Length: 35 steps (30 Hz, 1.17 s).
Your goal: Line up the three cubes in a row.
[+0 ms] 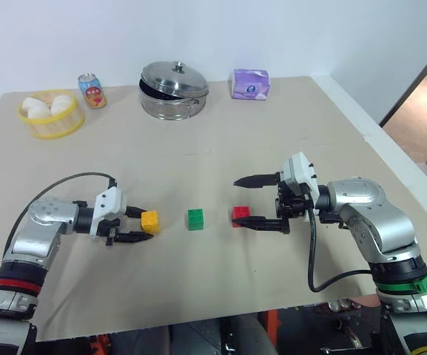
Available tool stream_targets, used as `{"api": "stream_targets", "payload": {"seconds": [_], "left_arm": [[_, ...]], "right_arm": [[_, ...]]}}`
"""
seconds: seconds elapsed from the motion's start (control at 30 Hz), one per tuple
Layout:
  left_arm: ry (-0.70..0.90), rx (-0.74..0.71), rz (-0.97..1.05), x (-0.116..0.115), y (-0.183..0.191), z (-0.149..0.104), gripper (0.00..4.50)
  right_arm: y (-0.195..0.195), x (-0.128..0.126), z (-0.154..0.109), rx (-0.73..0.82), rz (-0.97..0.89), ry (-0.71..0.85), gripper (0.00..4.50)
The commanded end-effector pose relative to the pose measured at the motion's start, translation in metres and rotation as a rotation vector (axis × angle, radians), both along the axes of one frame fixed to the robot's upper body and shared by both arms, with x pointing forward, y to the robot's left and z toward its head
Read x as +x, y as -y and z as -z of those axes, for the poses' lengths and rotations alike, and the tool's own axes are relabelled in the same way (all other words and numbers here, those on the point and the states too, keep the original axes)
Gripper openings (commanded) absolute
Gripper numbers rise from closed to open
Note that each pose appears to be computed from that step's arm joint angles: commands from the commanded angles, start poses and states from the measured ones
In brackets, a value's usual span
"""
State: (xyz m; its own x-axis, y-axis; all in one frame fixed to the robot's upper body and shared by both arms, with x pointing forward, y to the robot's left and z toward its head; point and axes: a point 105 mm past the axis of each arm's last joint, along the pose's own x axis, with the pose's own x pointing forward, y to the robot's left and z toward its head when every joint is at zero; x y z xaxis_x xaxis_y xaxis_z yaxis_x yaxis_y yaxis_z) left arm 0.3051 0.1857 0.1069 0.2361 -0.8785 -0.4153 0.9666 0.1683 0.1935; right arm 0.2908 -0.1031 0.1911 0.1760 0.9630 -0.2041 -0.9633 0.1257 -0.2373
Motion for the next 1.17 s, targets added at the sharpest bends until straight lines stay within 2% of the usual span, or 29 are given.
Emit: {"api": "stream_targets", "payload": {"seconds": [0.03, 0.3, 0.4, 0.5, 0.67, 0.87, 1.0, 1.17], "left_arm": [[0.047, 0.028, 0.003, 0.002, -0.008, -0.017, 4.38], [0.082, -0.004, -0.078, -0.010, -0.022, -0.054, 4.48], [0.135, -0.094, -0.185, -0.017, -0.023, -0.081, 4.48], [0.161, -0.187, -0.238, -0.035, -0.009, -0.089, 4.48], [0.229, -0.341, -0.382, -0.064, 0.020, -0.082, 4.48], [0.211, -0.353, -0.545, -0.091, 0.037, -0.054, 4.48], [0.176, -0.280, -0.566, -0.095, 0.039, -0.034, 4.48], [0.178, -0.241, -0.513, -0.089, 0.044, -0.026, 4.48]], "right_arm": [[0.000, -0.003, -0.010, 0.007, -0.010, 0.044, 4.50], [0.000, -0.005, -0.013, 0.018, -0.009, 0.050, 4.50], [0.003, -0.006, -0.018, 0.030, 0.001, 0.065, 4.50], [0.007, -0.010, -0.022, 0.029, 0.011, 0.076, 4.50], [0.019, -0.021, -0.019, 0.022, 0.050, 0.089, 4.50], [0.044, -0.028, -0.015, -0.002, 0.142, 0.053, 4.50], [0.056, -0.036, -0.002, 0.002, 0.226, 0.013, 4.50], [0.049, -0.050, 0.016, 0.025, 0.291, -0.007, 4.50]]}}
